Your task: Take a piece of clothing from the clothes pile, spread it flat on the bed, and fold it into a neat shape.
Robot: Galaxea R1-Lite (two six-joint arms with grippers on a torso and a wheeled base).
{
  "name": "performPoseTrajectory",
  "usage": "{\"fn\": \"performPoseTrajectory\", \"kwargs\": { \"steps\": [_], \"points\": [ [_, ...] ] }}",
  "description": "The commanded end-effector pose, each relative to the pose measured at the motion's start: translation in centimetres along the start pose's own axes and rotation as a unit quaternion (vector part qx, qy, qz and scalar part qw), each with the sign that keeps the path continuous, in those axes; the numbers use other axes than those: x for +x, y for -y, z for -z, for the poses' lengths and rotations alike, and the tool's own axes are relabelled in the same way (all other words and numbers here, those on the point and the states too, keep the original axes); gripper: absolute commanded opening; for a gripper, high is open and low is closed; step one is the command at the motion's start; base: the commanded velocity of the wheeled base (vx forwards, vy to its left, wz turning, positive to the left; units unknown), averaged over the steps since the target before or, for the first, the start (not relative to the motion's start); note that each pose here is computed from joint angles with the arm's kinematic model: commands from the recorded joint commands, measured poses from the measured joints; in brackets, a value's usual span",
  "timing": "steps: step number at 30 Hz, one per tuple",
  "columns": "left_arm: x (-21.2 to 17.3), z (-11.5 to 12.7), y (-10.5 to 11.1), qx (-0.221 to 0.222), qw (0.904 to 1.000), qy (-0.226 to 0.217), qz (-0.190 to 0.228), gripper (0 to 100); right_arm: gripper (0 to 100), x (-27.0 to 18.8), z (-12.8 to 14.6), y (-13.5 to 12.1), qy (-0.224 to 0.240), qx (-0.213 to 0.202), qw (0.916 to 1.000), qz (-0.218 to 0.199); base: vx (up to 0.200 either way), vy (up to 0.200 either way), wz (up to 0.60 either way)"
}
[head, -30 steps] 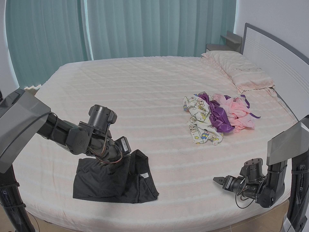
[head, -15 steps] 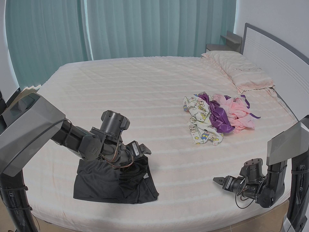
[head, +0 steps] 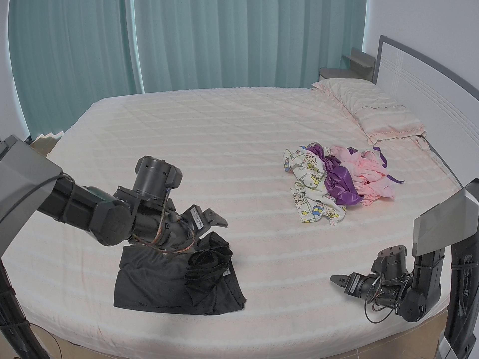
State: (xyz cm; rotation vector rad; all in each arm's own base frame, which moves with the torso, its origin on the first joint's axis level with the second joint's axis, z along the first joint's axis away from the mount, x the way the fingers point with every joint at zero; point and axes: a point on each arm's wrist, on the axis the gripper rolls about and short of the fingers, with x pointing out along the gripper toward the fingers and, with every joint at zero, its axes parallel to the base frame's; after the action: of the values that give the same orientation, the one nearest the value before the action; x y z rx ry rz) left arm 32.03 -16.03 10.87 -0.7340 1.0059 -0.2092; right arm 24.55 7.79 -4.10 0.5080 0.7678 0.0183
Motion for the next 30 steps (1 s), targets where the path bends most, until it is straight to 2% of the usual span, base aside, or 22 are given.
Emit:
{"fn": "performPoseTrajectory", "kwargs": {
  "steps": [1,5,7,13,17,19,22,30],
  "points": [
    [-2.4,0.7,-1.9,-0.016,0.9998,-0.005,-0.012,100,100,0.1,0.1,0.1,-0.001,0.0,1.0,0.001,-0.2,0.0,0.0],
    [-3.1,2.7,-4.4,-0.03,0.9985,-0.034,-0.032,100,100,0.2,0.2,0.1,-0.003,0.0,1.0,0.002,-0.2,0.0,0.0],
    [-3.4,3.1,-4.8,-0.03,0.9985,-0.034,-0.031,100,100,0.2,0.2,0.1,-0.003,0.0,1.0,0.002,0.0,0.0,0.0],
    [-3.2,4.1,-6.4,-0.068,0.997,-0.026,-0.026,100,100,0.2,0.2,0.1,-0.004,-0.001,1.0,0.002,0.0,0.0,0.0],
    [-3.2,4.0,-7.2,-0.094,0.9952,-0.018,-0.024,100,100,0.1,0.2,0.0,-0.001,-0.001,1.0,0.0,0.0,0.0,0.0],
    [-3.3,3.2,-7.7,-0.12,0.9927,-0.005,-0.015,100,100,0.2,0.2,0.1,0.003,-0.001,1.0,-0.003,0.0,0.2,0.0],
    [-3.6,2.3,-8.4,-0.149,0.9887,-0.016,0.006,100,100,0.2,0.2,0.0,0.007,-0.001,1.0,-0.007,0.0,0.2,0.0],
    [-4.8,0.7,-10.2,-0.18,0.9835,-0.011,0.02,100,100,0.2,0.2,0.0,0.007,-0.002,0.9999,-0.008,0.0,0.2,0.0]
  ]
}}
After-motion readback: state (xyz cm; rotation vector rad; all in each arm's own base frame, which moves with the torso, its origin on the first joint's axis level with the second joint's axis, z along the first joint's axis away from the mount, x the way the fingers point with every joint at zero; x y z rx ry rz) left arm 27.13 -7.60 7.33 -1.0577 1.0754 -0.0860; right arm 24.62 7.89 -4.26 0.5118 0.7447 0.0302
